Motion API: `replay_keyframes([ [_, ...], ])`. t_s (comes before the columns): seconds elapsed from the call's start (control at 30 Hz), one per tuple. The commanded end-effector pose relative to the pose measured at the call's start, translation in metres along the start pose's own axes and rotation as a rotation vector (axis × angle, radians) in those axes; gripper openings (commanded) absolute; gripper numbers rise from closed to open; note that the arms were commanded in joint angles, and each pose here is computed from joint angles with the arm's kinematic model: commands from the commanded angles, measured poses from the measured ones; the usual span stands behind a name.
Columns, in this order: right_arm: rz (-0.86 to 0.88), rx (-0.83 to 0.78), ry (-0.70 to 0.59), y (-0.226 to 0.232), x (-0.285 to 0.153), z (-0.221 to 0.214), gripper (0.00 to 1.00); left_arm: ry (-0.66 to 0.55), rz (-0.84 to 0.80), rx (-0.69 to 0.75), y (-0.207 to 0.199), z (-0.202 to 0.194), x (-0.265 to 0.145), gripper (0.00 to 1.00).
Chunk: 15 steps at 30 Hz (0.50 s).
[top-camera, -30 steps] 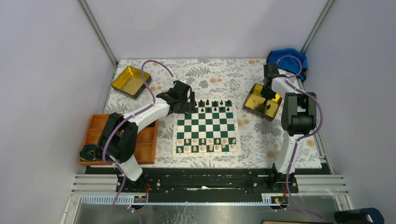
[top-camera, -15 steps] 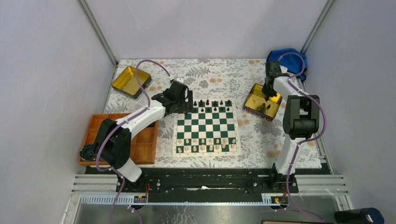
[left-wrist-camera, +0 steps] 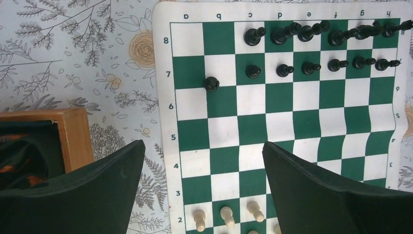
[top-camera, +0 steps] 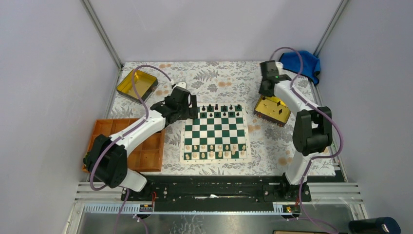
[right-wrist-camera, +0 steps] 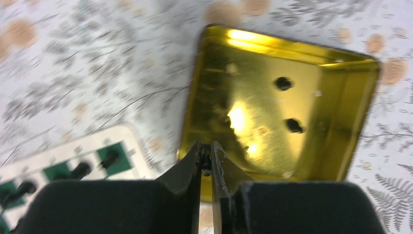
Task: Set up the chess pieces on the board
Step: Pick up the chess piece from the storage box, then place the chess piece on the chessboard.
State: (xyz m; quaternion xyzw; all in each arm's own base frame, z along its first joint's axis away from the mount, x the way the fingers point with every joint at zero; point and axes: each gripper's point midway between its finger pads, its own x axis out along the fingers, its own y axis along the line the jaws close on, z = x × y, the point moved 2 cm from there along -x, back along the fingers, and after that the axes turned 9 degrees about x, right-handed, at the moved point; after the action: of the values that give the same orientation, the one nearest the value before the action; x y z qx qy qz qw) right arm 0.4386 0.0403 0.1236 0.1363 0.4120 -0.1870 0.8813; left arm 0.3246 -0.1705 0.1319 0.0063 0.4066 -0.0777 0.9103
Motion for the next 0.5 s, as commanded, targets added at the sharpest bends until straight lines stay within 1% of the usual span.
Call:
replay_keyframes([
  [0.0,0.122,-0.093,-0.087,0.053,-0.061,0.007,0.00,-0.046,0.016,-0.030,0.005,0.002,-0.016,0.98],
  [0.1,0.198,-0.142,-0.098,0.086,-0.085,-0.006,0.00,-0.065,0.021,-0.041,0.010,0.000,-0.027,0.99],
  [0.27,0.315,-0.245,-0.088,0.143,-0.116,-0.046,0.00,-0.083,0.030,-0.053,0.020,-0.009,-0.045,0.99],
  [0.47,0.411,-0.381,-0.056,0.203,-0.133,-0.103,0.00,-0.118,0.046,-0.061,0.031,-0.013,-0.068,0.99],
])
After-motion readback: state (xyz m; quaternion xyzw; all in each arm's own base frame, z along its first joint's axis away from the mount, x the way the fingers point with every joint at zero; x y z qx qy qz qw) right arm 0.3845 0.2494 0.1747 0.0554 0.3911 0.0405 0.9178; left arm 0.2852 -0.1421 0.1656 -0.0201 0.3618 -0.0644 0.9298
